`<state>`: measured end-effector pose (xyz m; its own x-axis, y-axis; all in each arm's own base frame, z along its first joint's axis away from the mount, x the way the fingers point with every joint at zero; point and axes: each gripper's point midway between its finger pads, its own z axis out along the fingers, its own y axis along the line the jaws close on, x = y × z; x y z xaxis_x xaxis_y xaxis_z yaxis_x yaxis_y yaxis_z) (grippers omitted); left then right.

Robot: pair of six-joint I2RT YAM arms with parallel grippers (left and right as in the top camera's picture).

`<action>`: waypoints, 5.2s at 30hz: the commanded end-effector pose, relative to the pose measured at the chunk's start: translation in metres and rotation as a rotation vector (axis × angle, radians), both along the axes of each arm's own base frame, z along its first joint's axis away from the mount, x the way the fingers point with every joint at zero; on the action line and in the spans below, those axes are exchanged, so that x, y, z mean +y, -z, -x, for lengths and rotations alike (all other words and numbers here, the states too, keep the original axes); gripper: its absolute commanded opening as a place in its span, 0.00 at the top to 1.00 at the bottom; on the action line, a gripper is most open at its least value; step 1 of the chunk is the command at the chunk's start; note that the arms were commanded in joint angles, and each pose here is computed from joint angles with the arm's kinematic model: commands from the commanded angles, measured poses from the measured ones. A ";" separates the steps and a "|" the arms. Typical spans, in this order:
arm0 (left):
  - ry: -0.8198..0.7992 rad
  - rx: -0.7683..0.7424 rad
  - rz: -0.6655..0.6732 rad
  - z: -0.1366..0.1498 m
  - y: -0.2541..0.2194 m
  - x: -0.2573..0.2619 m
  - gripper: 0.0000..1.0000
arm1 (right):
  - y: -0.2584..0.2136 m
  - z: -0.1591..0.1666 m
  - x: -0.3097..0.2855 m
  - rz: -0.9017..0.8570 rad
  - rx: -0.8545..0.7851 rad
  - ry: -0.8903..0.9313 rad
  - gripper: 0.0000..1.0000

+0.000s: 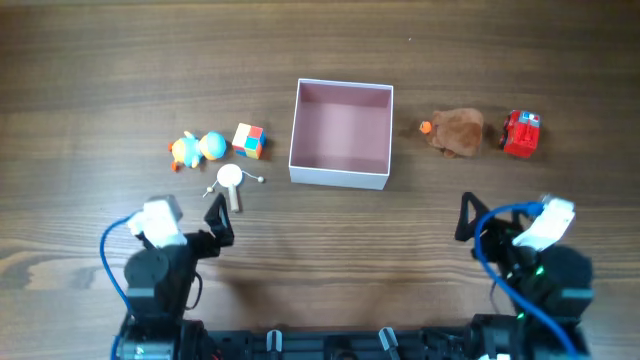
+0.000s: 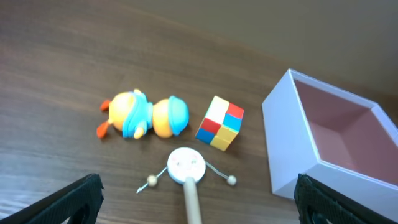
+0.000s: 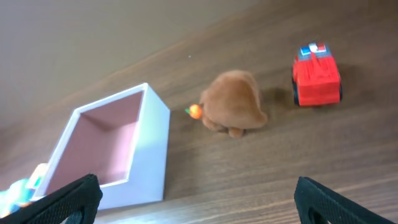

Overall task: Pack container
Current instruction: 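Raise both arms from rest toward the table objects, then grasp the brown plush toy with the right gripper, then carry the plush toy into the white box and release it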

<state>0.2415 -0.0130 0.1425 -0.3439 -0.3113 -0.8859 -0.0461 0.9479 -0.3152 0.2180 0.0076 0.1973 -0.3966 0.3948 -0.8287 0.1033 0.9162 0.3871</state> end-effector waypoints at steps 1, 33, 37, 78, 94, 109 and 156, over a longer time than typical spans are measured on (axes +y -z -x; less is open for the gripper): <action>-0.004 -0.001 -0.012 -0.016 -0.047 0.001 0.00 | -0.022 -0.016 0.003 0.066 0.102 -0.067 0.01; -0.106 0.512 -0.111 -0.141 -0.020 0.049 0.00 | 0.073 -0.184 -0.024 0.250 0.774 -0.225 0.00; -0.108 0.513 -0.107 -0.141 -0.020 0.049 0.00 | 0.098 -0.195 -0.021 0.251 0.799 -0.234 0.09; -0.108 0.513 -0.107 -0.141 -0.020 0.049 0.00 | -0.061 -0.152 0.148 0.222 0.528 -0.383 0.96; -0.108 0.513 -0.107 -0.141 -0.020 0.049 0.00 | 0.084 -0.198 0.247 0.141 0.698 -0.311 0.96; -0.108 0.513 -0.107 -0.141 -0.020 0.049 0.00 | 0.130 -0.232 0.252 0.254 0.636 -0.340 0.60; -0.108 0.512 -0.107 -0.141 -0.020 0.049 0.00 | 0.131 -0.235 0.252 0.376 0.599 -0.466 0.01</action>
<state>0.3787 0.0325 0.1569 -0.7199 -0.2975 -0.6271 -0.2719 0.9521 -0.1397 0.4511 0.2608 0.0689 -0.8654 -0.1662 -0.4728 -0.2118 0.9763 0.0445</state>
